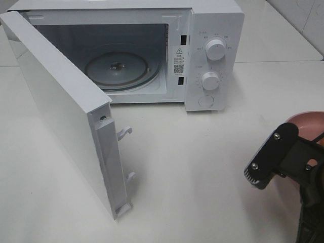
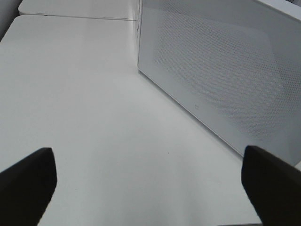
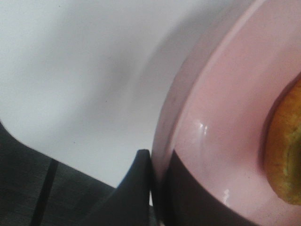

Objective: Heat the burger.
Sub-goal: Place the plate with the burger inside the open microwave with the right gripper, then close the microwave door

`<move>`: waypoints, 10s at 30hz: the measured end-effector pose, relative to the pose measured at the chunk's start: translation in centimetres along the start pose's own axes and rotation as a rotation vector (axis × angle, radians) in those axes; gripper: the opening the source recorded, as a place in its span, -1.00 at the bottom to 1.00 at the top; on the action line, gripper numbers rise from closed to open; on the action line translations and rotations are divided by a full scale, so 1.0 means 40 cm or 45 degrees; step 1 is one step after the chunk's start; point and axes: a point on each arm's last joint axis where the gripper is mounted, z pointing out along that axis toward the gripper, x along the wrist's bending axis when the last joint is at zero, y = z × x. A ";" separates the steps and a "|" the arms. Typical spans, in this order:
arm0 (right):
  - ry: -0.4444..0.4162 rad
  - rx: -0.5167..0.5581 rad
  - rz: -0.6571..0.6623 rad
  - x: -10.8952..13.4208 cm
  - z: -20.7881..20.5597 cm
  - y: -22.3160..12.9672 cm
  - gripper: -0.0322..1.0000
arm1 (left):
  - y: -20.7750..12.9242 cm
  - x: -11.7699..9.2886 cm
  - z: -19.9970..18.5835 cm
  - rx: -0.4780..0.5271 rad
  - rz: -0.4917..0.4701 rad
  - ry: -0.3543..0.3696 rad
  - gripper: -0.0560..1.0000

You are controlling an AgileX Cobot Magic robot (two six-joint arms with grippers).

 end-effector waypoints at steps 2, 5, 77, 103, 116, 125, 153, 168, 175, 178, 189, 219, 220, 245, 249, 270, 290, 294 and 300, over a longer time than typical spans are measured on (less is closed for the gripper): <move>-0.018 -0.038 -0.083 0.012 -0.008 0.005 -0.88 | 0.000 0.000 0.000 0.000 0.000 0.000 0.98; -0.024 -0.062 -0.138 0.021 -0.013 0.008 -0.88 | 0.000 0.000 0.000 0.000 0.000 0.000 0.98; -0.152 -0.755 -1.384 -0.014 -0.004 0.115 -0.86 | 0.000 0.000 0.000 0.000 0.000 0.000 0.98; -0.137 -0.762 -1.679 -0.059 0.026 0.098 -0.86 | 0.000 0.000 0.000 0.000 0.000 0.000 0.98; -0.171 -0.784 -1.659 -0.080 0.008 0.145 -0.86 | 0.000 0.000 0.000 0.000 0.000 0.000 0.98; -0.132 -0.775 -1.702 -0.069 0.025 0.204 -0.86 | 0.000 0.000 0.000 0.000 0.000 0.000 0.98; -0.102 -0.811 -1.705 -0.074 0.054 0.399 -0.86 | 0.000 0.000 0.000 0.000 0.000 0.000 0.98; -0.045 -0.863 -1.686 -0.075 0.071 0.507 -0.86 | 0.000 0.000 0.000 0.000 0.000 0.000 0.98; -0.013 -0.867 -1.677 -0.075 0.081 0.548 -0.86 | 0.000 0.000 0.000 0.000 0.000 0.000 0.98; -0.015 -0.872 -1.675 -0.076 0.083 0.562 -0.86 | 0.000 0.000 0.000 0.000 0.000 0.000 0.98; -0.046 -0.830 -1.713 -0.082 0.106 0.602 -0.86 | 0.000 0.000 0.000 0.000 0.000 0.000 0.98; -0.120 -0.761 -1.453 -0.123 0.145 0.750 -0.86 | 0.000 0.000 0.000 0.000 0.000 0.000 0.98; -0.122 -0.760 -1.437 -0.128 0.147 0.754 -0.86 | 0.000 0.000 0.000 0.000 0.000 0.000 0.98; -0.115 -0.715 -1.275 -0.146 0.213 0.838 -0.85 | 0.000 0.000 0.000 0.000 0.000 0.000 0.98; -0.127 -0.699 -1.280 -0.147 0.219 0.837 -0.83 | 0.000 0.000 0.000 0.000 0.000 0.000 0.98; -0.134 -0.728 -1.079 -0.160 0.206 0.849 -0.20 | 0.000 0.000 0.000 0.000 0.000 0.000 0.98; -0.136 -0.746 -1.001 -0.174 0.178 0.849 0.21 | 0.000 0.000 0.000 0.000 0.000 0.000 0.98; -0.139 -0.758 -0.989 -0.178 0.164 0.840 0.36 | 0.000 0.000 0.000 0.000 0.000 0.000 0.98; -0.125 -0.756 -1.003 -0.167 0.170 0.814 0.44 | 0.000 0.000 0.000 0.000 0.000 0.000 0.98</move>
